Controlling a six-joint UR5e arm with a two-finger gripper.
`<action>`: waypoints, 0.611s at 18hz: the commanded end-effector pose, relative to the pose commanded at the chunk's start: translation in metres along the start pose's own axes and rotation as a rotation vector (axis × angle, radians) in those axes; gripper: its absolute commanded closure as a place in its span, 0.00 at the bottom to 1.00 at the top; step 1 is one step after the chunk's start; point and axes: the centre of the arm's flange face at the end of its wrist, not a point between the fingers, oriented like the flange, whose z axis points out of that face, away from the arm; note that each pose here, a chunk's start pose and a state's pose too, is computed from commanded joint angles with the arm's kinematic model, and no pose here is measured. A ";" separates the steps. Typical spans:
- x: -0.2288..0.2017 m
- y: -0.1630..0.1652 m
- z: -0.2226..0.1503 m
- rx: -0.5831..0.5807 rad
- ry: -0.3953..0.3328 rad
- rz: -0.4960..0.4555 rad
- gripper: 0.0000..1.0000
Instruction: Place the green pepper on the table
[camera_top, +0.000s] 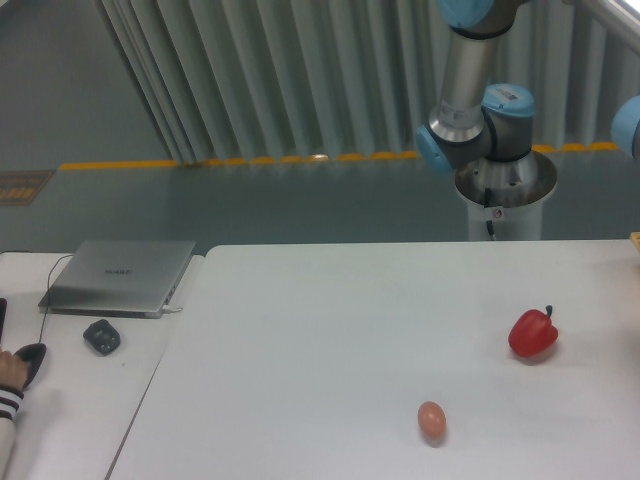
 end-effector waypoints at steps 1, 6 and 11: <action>0.000 -0.001 0.001 0.001 0.001 0.001 0.00; 0.002 -0.001 0.001 0.001 0.003 0.001 0.00; 0.015 0.030 0.003 0.001 0.008 -0.054 0.00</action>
